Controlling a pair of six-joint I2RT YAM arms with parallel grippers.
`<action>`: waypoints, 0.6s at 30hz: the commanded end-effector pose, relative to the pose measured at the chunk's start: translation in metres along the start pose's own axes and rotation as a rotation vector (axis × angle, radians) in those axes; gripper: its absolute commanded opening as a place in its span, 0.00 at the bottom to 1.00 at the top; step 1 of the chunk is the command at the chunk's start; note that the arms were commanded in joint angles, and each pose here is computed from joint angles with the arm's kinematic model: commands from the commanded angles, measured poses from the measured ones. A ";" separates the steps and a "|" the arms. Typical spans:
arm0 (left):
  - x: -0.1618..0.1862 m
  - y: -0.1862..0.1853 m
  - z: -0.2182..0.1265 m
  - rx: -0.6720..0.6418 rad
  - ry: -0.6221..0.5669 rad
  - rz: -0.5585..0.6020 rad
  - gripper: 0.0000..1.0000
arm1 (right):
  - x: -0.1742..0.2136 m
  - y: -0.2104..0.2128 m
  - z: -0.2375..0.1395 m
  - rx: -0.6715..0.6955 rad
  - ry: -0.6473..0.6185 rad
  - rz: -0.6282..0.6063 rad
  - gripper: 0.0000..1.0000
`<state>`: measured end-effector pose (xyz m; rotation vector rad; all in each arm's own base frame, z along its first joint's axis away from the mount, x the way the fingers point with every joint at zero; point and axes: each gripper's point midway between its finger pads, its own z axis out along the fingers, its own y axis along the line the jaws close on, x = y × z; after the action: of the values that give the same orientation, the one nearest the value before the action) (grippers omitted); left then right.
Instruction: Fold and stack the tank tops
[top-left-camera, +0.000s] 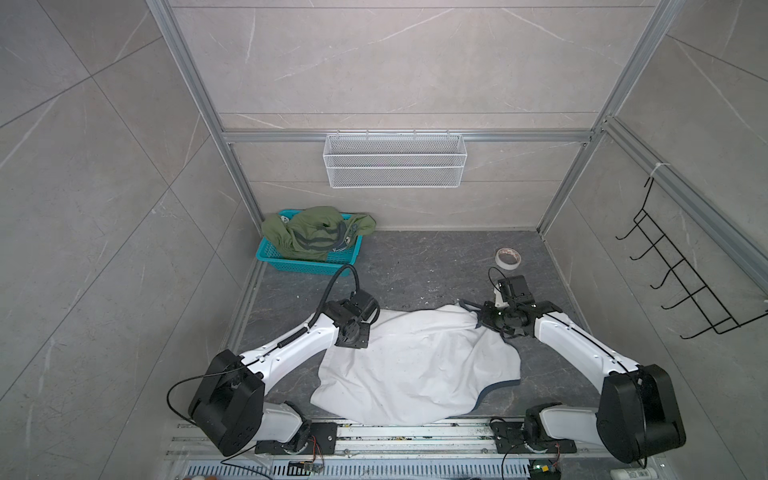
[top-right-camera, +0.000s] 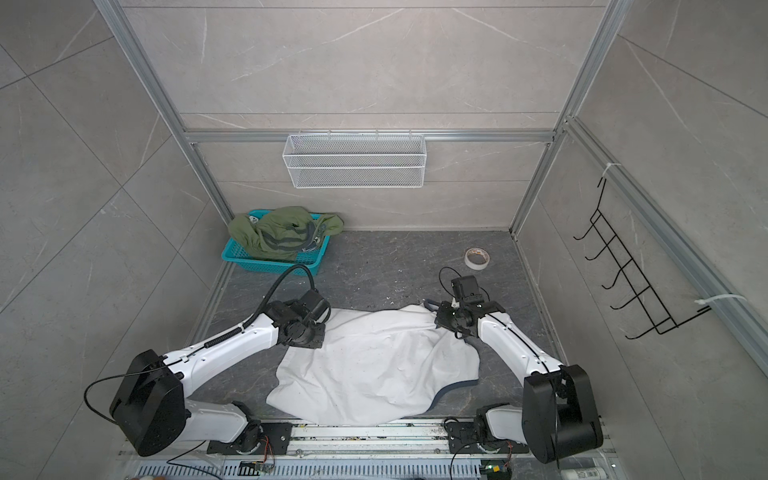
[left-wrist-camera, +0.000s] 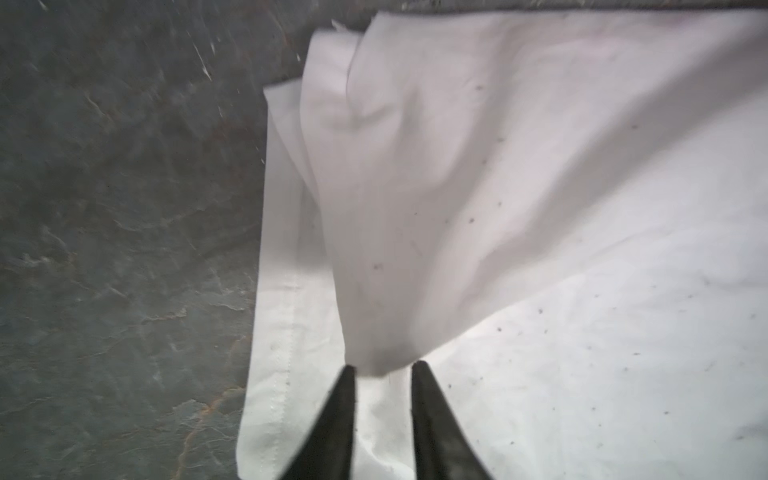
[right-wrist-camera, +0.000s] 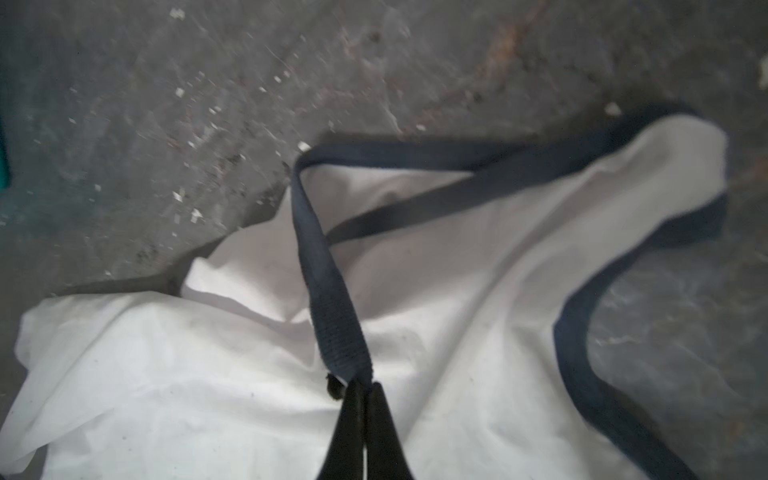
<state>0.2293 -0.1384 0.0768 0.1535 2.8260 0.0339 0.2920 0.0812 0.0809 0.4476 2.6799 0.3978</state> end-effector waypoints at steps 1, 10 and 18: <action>-0.005 -0.002 -0.022 0.100 -0.094 -0.115 0.53 | 0.010 -0.020 -0.007 0.081 0.000 0.029 0.00; -0.024 -0.009 -0.016 0.474 -0.122 -0.401 0.56 | 0.010 -0.026 -0.007 0.105 -0.012 0.032 0.00; -0.038 -0.013 0.021 0.560 -0.045 -0.518 0.45 | 0.009 -0.028 -0.006 0.117 -0.015 0.029 0.00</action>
<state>0.2561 -0.1385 0.0573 -0.4379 2.7307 -0.6824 0.2803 0.0646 0.0769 0.4960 2.6869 0.2853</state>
